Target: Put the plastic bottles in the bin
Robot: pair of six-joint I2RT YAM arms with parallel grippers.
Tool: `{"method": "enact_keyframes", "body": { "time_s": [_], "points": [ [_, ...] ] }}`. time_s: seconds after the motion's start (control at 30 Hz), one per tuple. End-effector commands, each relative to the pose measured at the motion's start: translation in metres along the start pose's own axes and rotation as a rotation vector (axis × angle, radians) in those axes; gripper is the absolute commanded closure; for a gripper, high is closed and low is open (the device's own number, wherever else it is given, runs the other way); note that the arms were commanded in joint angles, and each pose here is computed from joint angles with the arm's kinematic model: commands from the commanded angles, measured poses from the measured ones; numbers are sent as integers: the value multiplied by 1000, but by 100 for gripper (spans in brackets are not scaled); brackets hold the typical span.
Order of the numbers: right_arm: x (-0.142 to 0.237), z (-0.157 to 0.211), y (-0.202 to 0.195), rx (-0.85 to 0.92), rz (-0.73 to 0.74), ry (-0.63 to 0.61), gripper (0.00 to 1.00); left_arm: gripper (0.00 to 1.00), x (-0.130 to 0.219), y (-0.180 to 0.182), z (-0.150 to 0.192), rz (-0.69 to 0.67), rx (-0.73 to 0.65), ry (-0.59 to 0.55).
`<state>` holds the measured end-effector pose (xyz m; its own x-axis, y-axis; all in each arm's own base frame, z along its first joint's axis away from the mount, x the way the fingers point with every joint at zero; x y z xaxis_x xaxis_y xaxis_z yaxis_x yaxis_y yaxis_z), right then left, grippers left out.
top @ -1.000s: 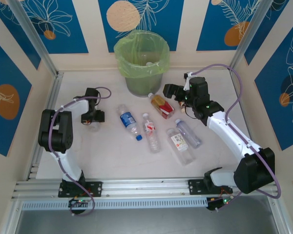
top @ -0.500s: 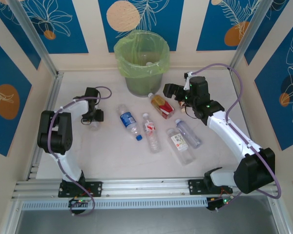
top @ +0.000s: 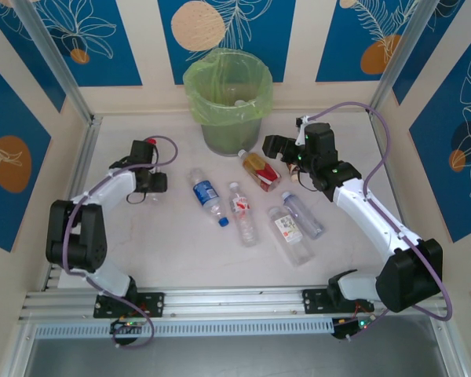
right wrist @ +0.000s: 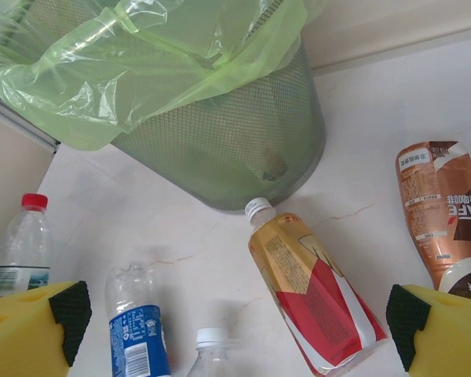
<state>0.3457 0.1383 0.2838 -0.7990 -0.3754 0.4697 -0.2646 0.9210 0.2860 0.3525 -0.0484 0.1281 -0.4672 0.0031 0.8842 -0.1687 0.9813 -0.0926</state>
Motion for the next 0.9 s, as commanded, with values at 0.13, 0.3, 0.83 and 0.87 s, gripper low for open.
{"method": "enact_keyframes", "body": {
  "time_s": [0.13, 0.3, 0.83, 0.87],
  "points": [
    [13, -7, 31, 16, -226, -56, 1, 54, 58, -57, -2, 335, -131, -201],
    [21, -11, 60, 52, -403, -83, 1, 54, 99, -86, 1, 549, -186, -303],
    [49, -47, 105, 24, -628, -47, 1, 53, 192, -152, 30, 1003, -482, -356],
    [50, -48, 106, 23, -631, -37, 1, 53, 194, -156, 32, 1013, -499, -354]
  ]
}}
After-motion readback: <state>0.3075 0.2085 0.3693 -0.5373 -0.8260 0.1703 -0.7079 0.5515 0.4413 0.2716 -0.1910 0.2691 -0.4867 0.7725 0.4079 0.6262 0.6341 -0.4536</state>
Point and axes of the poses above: each hand's point on the last joint's axis, 136 mm out from that joint toward the fingers, its own x axis back along the fingers, its own y axis along the line the jaws close on, z = x × y, the point moved 5 cm from there along x, back along the fingers, and after that the axes turned 11 degrees about x, right-handed, at the moved point
